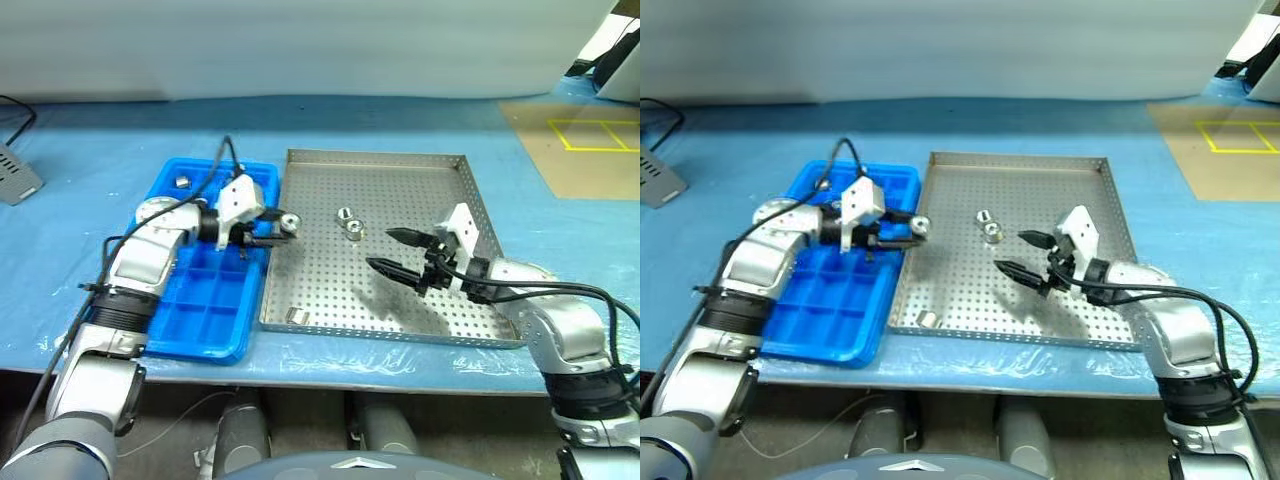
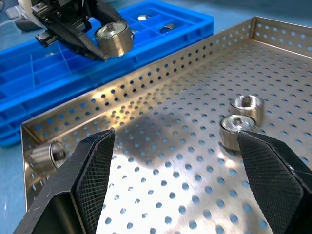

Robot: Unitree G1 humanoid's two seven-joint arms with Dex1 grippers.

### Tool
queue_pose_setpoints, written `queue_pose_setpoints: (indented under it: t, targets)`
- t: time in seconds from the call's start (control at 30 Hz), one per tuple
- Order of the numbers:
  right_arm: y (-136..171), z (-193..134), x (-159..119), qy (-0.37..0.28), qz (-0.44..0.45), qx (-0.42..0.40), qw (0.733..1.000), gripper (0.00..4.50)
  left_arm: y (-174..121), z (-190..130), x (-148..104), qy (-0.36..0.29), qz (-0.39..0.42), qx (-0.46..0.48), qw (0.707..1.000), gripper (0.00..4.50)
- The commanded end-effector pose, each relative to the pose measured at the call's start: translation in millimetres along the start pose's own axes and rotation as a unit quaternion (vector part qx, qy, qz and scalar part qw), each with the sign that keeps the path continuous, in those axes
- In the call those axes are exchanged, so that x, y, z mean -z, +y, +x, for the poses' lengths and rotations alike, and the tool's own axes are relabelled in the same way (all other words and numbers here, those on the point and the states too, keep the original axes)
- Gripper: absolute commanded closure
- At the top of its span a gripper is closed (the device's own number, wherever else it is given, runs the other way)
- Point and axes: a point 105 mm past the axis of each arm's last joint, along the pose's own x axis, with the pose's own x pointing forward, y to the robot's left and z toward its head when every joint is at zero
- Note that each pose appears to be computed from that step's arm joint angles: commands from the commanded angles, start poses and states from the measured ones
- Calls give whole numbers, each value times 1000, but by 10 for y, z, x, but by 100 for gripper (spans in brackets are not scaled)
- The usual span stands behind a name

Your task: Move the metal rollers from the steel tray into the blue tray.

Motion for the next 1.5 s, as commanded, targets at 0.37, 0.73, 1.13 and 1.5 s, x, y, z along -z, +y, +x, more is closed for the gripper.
queue_pose_setpoints:
  t: [0.37,0.73,1.13,1.5]
  targets:
    - [182,91,-388,-4,-19,-83,996,34,157,-837,444,65,-95,-173,978,276]
    - [568,145,-423,15,-15,-105,994,34,110,-1170,722,107,-122,-228,960,276]
    - [336,360,-322,17,22,-69,997,34,155,-1054,821,110,-132,-228,958,276]
    - [204,398,17,38,50,-35,997,34,152,-991,839,115,-131,-216,961,276]
